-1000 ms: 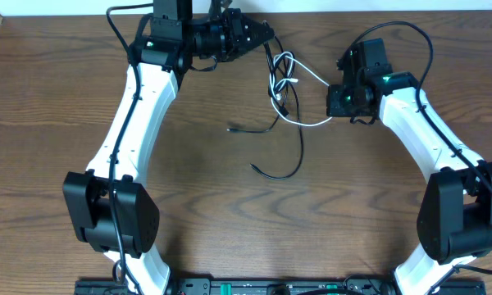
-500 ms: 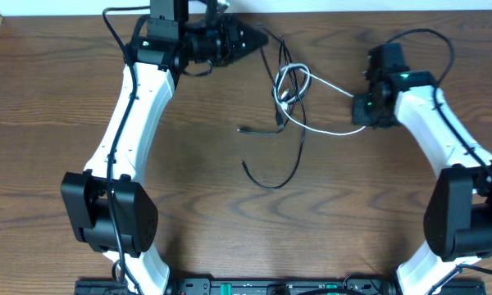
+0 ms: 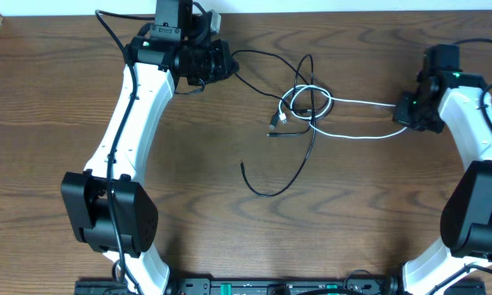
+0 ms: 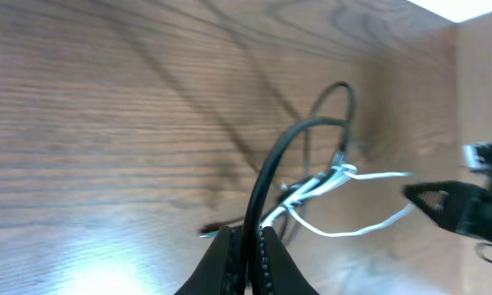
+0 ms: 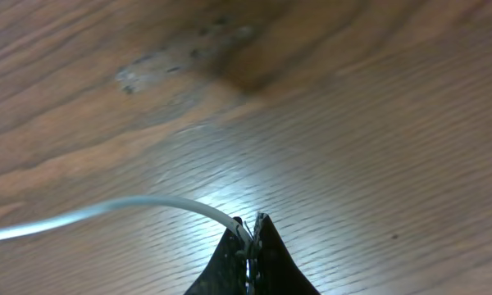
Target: Untangle cables
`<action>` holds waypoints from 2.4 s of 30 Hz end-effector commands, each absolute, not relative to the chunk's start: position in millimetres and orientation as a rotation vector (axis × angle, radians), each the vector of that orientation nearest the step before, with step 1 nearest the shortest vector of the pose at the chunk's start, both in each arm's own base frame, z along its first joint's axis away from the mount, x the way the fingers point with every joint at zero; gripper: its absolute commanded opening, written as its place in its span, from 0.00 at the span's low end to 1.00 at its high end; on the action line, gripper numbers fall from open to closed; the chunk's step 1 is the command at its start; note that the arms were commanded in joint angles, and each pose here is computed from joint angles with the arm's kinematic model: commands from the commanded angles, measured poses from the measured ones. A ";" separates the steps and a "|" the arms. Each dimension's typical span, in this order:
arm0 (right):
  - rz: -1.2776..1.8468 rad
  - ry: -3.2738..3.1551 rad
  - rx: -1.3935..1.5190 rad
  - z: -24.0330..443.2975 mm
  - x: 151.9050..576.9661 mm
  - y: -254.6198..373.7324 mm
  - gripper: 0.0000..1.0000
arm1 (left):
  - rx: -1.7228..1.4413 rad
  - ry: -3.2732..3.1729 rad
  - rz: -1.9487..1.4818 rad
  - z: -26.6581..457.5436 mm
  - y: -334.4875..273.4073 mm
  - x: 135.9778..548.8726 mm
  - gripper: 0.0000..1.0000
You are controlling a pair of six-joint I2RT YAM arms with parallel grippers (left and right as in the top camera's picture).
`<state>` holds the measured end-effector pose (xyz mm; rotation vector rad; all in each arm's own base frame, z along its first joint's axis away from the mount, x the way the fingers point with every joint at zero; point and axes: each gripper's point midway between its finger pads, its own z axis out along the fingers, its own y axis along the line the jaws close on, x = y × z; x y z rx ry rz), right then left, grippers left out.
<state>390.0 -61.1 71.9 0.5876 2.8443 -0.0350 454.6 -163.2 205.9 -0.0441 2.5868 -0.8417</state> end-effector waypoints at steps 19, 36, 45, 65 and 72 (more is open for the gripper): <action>0.060 2.808 0.953 66.6 352.1 -144.2 0.01 | -0.244 2.669 0.058 174.9 -26.2 455.5 0.08; 0.328 2.761 0.764 74.4 365.1 -140.3 0.20 | -0.310 2.719 -0.164 170.5 -18.6 448.4 0.07; 0.506 2.723 0.358 97.9 406.1 -68.7 0.48 | -0.129 2.743 -0.403 174.2 -83.5 440.9 0.30; 0.514 2.708 0.345 99.7 414.7 -54.9 0.57 | -0.353 3.036 -0.493 76.1 -229.9 396.7 0.39; 0.514 2.710 0.346 99.6 414.3 -54.8 0.63 | -0.724 3.060 -0.451 43.1 -241.4 392.1 0.27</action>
